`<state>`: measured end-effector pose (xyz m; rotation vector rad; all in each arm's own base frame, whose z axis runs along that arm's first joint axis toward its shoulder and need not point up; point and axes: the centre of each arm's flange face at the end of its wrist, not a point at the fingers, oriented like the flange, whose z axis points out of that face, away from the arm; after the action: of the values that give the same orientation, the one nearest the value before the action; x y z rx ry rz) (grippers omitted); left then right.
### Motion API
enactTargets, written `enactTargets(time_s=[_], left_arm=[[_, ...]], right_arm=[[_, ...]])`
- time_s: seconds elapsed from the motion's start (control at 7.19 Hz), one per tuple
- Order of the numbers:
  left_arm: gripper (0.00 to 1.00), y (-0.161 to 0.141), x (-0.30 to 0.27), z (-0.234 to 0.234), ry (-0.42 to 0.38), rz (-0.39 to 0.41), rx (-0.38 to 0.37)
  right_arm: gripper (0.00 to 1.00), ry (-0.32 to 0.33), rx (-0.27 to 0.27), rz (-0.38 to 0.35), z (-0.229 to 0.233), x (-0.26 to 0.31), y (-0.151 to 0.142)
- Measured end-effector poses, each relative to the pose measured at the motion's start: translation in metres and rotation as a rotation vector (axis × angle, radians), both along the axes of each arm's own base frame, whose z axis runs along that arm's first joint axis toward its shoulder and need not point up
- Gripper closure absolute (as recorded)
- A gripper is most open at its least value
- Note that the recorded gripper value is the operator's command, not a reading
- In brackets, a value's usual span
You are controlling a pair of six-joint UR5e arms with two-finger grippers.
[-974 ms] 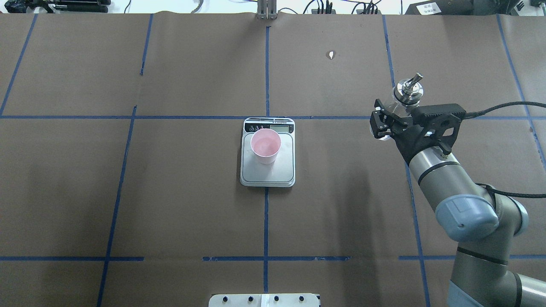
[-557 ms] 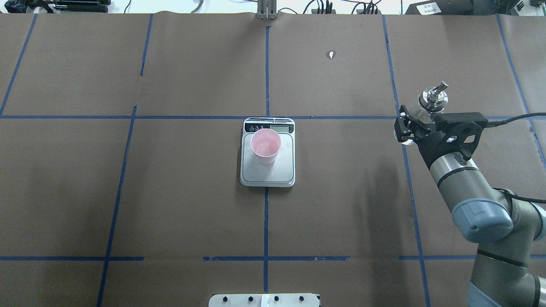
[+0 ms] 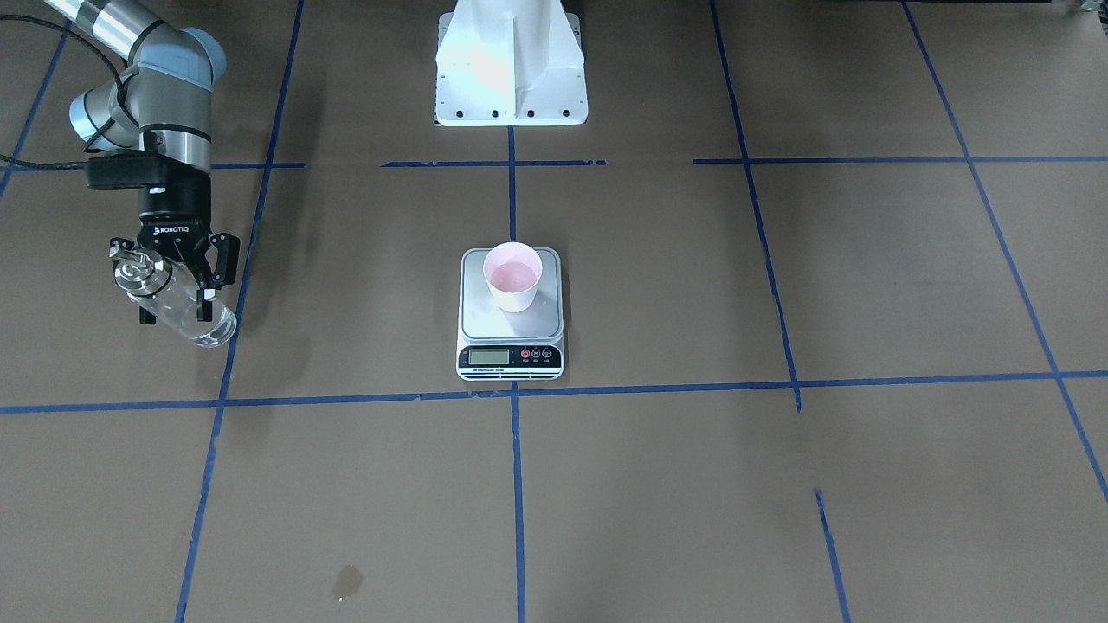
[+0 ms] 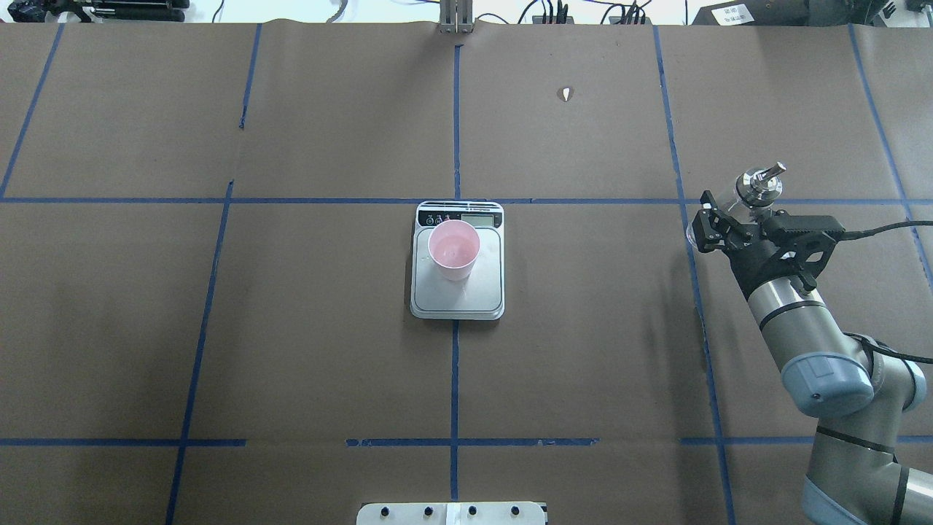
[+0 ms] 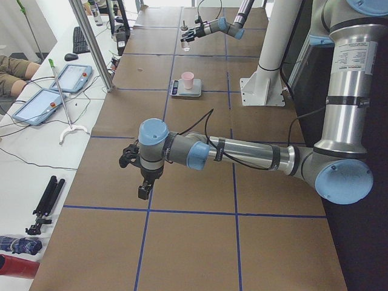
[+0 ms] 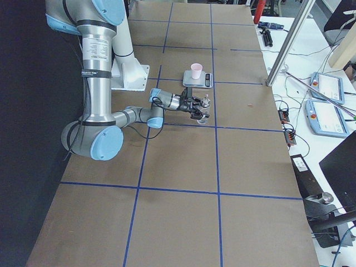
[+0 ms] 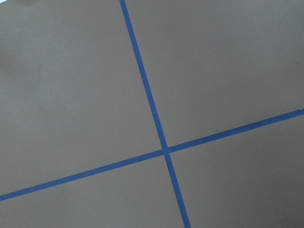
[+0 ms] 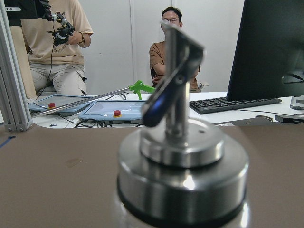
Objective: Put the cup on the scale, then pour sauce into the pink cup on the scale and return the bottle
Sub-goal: 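Carry the upright bottle with the right gripper away from the scale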
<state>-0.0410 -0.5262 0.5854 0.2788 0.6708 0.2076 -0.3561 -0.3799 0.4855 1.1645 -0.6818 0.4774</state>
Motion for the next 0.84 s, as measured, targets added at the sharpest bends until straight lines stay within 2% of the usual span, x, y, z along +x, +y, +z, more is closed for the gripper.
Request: enactTargets(time_s=[0.42,0.84], left_arm=[[0.0,0.0,0.0,0.0,-0.001,0.0,0.001],[0.0,0.0,0.0,0.001,-0.002,0.0,-0.001]], right_arm=[[1.0,0.023,0.004,-0.016,0.006,-0.007,0.003],[1.0,0.014,0.009,-0.033,-0.001,-0.019,0.008]])
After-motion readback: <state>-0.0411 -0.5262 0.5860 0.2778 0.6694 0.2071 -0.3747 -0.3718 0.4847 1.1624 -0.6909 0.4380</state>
